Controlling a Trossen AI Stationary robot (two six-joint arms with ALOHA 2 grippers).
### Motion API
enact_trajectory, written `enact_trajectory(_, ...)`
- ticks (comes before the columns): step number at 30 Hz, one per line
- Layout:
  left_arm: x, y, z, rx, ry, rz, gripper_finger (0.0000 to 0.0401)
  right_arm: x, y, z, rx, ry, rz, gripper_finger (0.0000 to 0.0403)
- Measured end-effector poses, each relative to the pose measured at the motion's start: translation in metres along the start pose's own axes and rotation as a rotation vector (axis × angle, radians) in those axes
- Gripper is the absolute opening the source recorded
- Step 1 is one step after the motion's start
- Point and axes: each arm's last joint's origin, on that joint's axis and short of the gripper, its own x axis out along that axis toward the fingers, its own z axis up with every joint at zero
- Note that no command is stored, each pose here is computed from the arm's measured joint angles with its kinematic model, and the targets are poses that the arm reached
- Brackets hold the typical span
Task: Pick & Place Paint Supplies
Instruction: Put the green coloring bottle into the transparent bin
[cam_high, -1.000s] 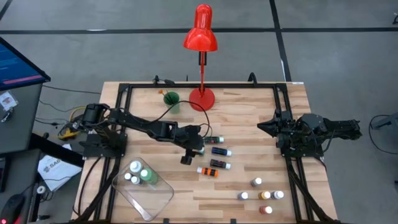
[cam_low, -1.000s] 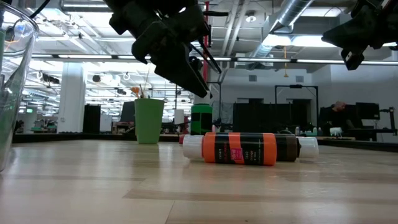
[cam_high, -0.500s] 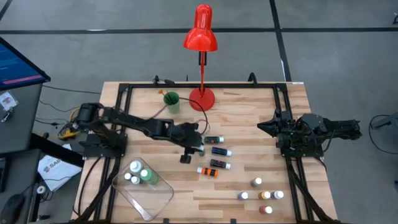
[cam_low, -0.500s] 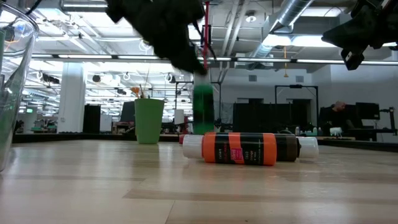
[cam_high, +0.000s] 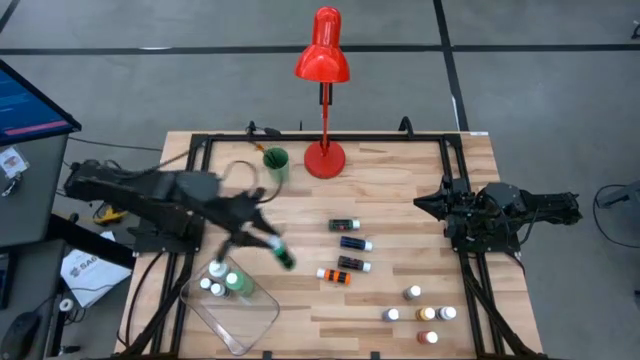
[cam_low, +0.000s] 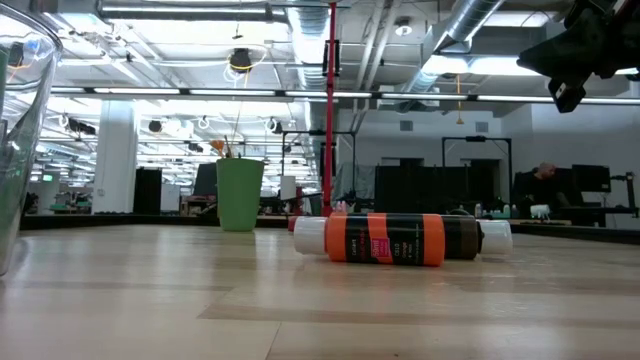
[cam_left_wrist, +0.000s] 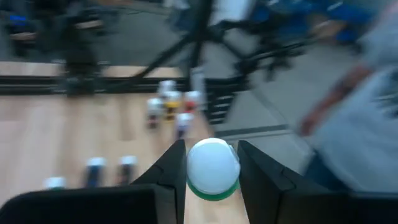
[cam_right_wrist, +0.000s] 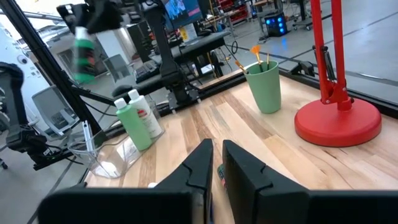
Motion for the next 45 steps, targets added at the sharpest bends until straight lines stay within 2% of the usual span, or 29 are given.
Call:
enact_trajectory(3, -0.023, -0.018, 0.001, -0.044, -0.017, -0.11, 0.0092, 0.0, 0.0, 0.0, 0.0, 0.0, 0.0, 0.0031)
enact_trajectory(7, -0.045, -0.036, -0.003, -0.172, 0.006, -0.199, 0.0092, 0.0, 0.0, 0.0, 0.0, 0.0, 0.0, 0.0032)
enact_trajectory(11, -0.057, -0.05, -0.013, -0.282, 0.108, -0.254, 0.0092, 0.0, 0.0, 0.0, 0.0, 0.0, 0.0, 0.0033)
enact_trajectory(14, -0.059, -0.06, -0.024, -0.311, 0.217, -0.277, 0.0092, 0.0, 0.0, 0.0, 0.0, 0.0, 0.0, 0.0032)
enact_trajectory(20, -0.057, -0.078, -0.046, -0.26, 0.396, -0.239, 0.0092, 0.0, 0.0, 0.0, 0.0, 0.0, 0.0, 0.0033)
enact_trajectory(29, -0.069, -0.098, -0.068, -0.214, 0.523, -0.14, 0.0108, 0.0, 0.0, 0.0, 0.0, 0.0, 0.0, 0.0031)
enact_trajectory(35, -0.08, -0.103, -0.08, -0.138, 0.509, 0.003, 0.0111, 0.0, 0.0, 0.0, 0.0, 0.0, 0.0, 0.0033)
enact_trajectory(38, -0.081, -0.106, -0.089, -0.128, 0.5, 0.03, 0.0112, 0.0, 0.0, 0.0, 0.0, 0.0, 0.0, 0.0032)
enact_trajectory(45, -0.07, -0.119, -0.125, -0.097, 0.601, 0.068, 0.0112, 0.0, 0.0, 0.0, 0.0, 0.0, 0.0, 0.0033)
